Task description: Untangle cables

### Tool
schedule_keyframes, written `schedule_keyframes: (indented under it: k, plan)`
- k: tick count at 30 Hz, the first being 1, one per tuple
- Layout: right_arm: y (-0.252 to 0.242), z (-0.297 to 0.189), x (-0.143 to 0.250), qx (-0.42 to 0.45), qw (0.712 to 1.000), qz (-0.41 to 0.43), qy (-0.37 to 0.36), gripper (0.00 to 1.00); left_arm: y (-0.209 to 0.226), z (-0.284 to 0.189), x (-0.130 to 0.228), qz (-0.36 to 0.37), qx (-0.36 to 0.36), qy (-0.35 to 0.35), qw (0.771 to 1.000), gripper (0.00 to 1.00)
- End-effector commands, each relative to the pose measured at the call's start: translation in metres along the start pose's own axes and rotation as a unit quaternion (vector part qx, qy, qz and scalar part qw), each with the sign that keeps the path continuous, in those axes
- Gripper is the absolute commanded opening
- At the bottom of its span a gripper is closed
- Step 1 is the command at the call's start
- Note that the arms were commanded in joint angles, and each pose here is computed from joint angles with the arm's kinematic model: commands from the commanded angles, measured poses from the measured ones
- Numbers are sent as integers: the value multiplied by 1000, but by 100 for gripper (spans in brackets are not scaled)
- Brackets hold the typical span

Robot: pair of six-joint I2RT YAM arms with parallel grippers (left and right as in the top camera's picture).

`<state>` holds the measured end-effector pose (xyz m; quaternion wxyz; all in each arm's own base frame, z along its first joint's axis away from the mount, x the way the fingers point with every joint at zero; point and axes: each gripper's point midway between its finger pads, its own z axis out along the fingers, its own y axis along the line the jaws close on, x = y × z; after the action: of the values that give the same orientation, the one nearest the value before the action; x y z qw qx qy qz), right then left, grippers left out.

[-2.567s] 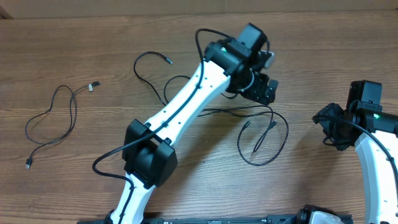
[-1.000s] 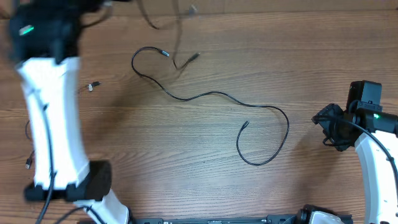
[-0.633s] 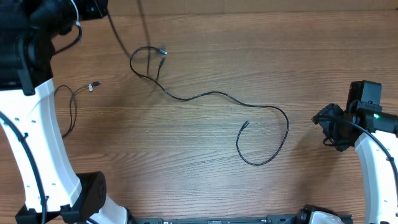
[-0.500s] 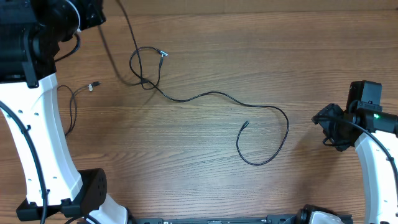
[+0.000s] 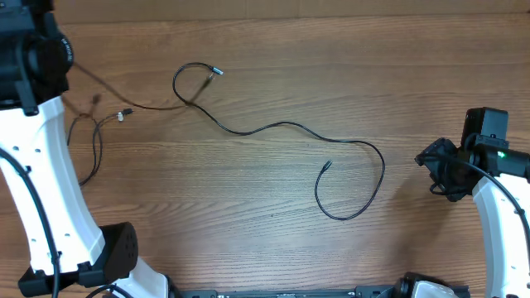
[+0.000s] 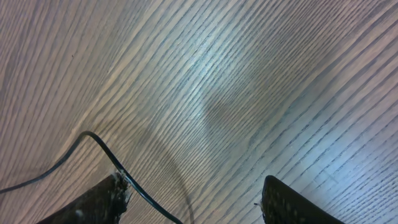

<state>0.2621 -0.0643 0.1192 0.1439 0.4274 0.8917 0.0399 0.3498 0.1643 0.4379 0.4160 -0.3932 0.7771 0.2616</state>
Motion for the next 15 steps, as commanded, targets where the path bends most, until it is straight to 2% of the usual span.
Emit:
schedule_keyframes:
  k: [1, 8, 15]
  plan:
    - [4, -8, -7, -11, 1000, 0, -14, 68, 51, 9, -10, -91, -91, -21, 991, 4]
    - [4, -8, -7, -11, 1000, 0, -14, 68, 89, 40, 11, -177, -88, 63, 978, 4]
    - [4, -8, -7, -11, 1000, 0, -14, 68, 154, 53, 19, -221, -161, 83, 958, 4]
